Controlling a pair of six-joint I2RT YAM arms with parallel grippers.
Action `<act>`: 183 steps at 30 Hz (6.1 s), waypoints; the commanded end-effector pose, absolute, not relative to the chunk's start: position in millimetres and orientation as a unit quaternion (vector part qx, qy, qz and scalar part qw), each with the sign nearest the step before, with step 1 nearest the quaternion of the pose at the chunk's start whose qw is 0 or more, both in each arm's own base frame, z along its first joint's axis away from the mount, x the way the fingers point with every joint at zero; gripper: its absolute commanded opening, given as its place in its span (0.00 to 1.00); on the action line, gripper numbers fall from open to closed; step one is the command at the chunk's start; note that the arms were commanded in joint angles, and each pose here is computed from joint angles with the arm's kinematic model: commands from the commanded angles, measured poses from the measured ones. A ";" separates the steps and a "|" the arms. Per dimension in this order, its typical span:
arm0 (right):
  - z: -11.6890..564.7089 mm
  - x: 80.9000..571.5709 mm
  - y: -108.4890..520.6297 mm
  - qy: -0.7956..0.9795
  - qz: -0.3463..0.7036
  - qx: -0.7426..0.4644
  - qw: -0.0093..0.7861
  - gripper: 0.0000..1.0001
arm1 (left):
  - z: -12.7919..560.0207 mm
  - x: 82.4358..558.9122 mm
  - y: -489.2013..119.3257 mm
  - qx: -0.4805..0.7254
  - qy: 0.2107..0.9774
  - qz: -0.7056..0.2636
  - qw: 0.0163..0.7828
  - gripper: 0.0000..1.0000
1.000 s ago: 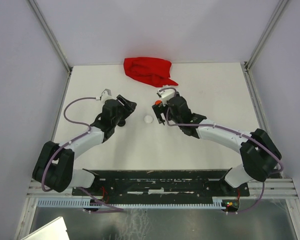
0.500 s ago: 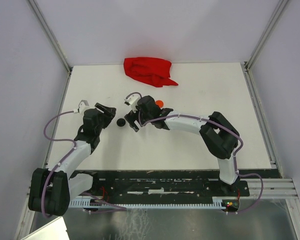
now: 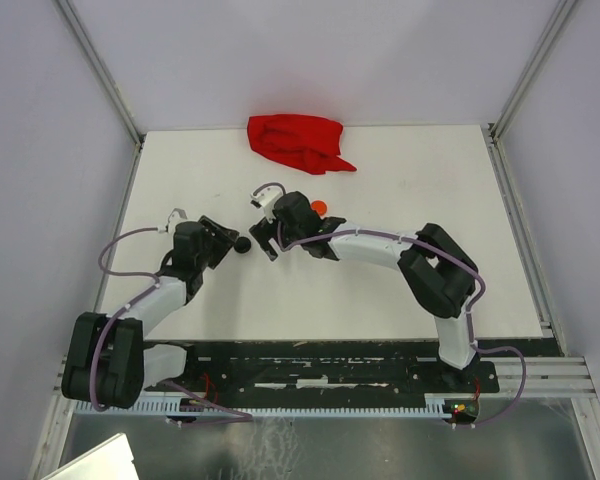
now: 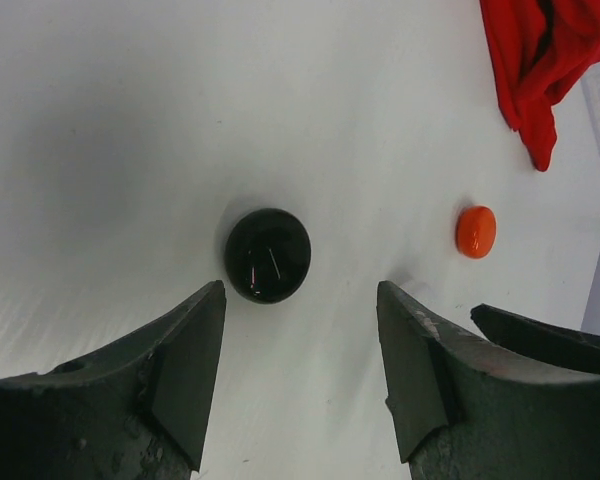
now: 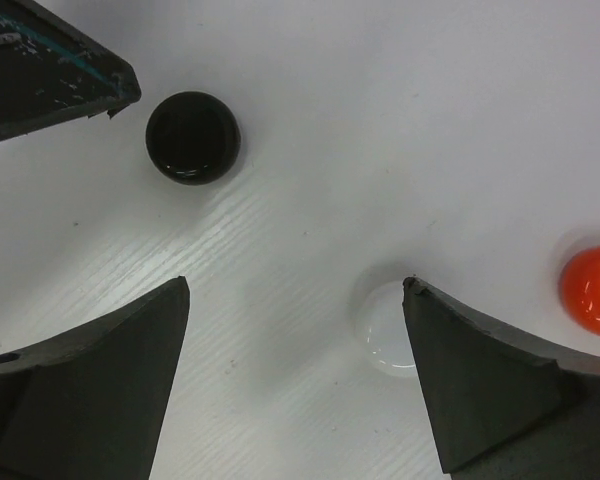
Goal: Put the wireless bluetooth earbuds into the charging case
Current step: Pick up the charging case at the center of the board.
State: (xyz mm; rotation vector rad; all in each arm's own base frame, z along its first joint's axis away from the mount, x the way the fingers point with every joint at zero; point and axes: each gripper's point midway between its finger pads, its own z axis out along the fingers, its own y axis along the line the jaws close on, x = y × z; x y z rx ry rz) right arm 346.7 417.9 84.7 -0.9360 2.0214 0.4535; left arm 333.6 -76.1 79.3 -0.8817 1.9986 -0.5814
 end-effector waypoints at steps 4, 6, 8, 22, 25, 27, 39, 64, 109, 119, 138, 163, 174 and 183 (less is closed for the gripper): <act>135.4 358.2 404.6 0.792 0.175 -0.330 0.483 0.96 | 68.8 335.8 -82.0 -0.335 0.809 -0.241 0.418 0.68; 136.9 358.8 400.8 0.793 0.172 -0.327 0.485 0.96 | 64.2 337.2 -83.6 -0.332 0.813 -0.240 0.413 0.68; 138.5 359.5 397.0 0.793 0.169 -0.324 0.487 0.96 | 59.9 338.7 -84.3 -0.331 0.816 -0.239 0.409 0.68; 134.8 364.4 381.3 0.799 0.159 -0.314 0.488 0.97 | 51.9 355.6 -91.3 -0.318 0.822 -0.245 0.403 0.68; 134.1 365.4 379.7 0.800 0.158 -0.312 0.488 0.97 | 49.4 360.5 -94.9 -0.314 0.825 -0.250 0.399 0.68; 133.3 366.2 378.8 0.800 0.158 -0.312 0.487 0.97 | 46.1 363.6 -97.8 -0.311 0.827 -0.253 0.393 0.68; 125.2 372.6 370.2 0.807 0.151 -0.305 0.482 0.97 | 51.7 380.8 -117.4 -0.283 0.830 -0.278 0.393 0.66; 125.5 382.3 335.6 0.818 0.139 -0.277 0.484 0.97 | 60.6 417.2 -168.6 -0.222 0.833 -0.311 0.401 0.64; 81.1 392.7 395.6 0.814 0.188 -0.401 0.375 0.95 | 140.1 410.0 -109.3 -0.282 0.762 -0.316 0.490 0.66; 53.7 396.2 418.1 0.821 0.181 -0.414 0.349 0.93 | 158.1 375.1 -99.2 -0.286 0.746 -0.324 0.507 0.66; 29.5 398.1 427.7 0.834 0.138 -0.409 0.343 0.78 | 152.1 363.8 -93.8 -0.290 0.748 -0.328 0.500 0.66; 131.4 392.4 413.1 0.741 0.215 -0.386 0.506 0.22 | 154.8 350.8 -123.0 -0.238 0.743 -0.418 0.466 0.68; 163.2 347.9 380.2 0.702 0.269 -0.424 0.505 0.22 | 167.8 331.9 -163.3 -0.138 0.735 -0.516 0.418 0.68; 157.3 331.1 374.6 0.700 0.282 -0.439 0.488 0.22 | 170.3 322.5 -180.1 -0.090 0.739 -0.531 0.405 0.66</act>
